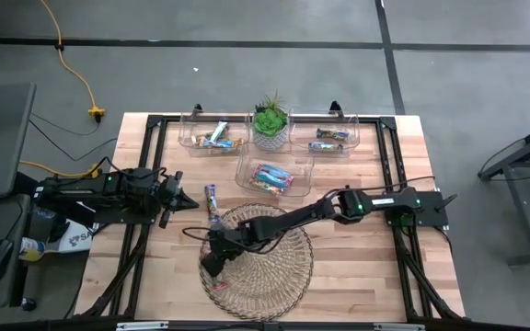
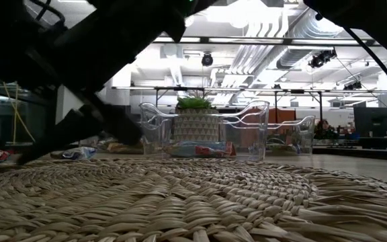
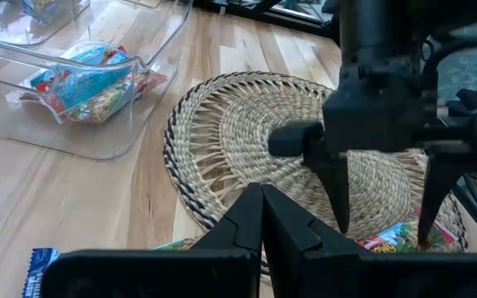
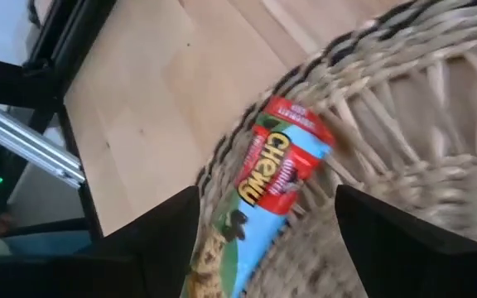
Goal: Pick and place Granola Bars by type
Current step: Put the red granola bar into the bottom transparent bin
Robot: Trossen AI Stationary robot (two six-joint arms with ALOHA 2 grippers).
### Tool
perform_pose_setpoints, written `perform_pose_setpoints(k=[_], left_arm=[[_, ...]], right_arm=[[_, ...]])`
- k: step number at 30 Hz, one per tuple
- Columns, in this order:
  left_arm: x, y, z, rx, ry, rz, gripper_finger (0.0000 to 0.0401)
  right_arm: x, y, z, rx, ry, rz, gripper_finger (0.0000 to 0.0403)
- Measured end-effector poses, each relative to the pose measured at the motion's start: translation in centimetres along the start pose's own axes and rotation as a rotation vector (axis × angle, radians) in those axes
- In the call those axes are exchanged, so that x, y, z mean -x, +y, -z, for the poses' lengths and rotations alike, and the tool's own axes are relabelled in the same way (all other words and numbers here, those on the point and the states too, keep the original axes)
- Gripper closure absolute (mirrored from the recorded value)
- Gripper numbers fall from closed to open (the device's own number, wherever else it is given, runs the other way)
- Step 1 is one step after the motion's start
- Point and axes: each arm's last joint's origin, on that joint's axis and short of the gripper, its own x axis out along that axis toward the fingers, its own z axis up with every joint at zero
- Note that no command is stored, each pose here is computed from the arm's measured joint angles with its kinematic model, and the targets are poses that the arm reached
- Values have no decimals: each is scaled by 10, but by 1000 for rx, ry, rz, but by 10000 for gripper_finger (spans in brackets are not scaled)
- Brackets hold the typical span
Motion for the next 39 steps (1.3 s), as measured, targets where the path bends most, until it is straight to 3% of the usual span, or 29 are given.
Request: perform_pose_setpoints(k=[17, 23, 39], left_arm=[[0, 0, 0, 0, -1, 0, 400], [0, 0, 0, 0, -1, 0, 400], [0, 0, 0, 0, -1, 0, 400]], right_arm=[[-11, -5, 2, 2, -4, -29, 141], [-21, -9, 4, -12, 47, -89, 163], [-23, -13, -1, 0, 36, -89, 217]])
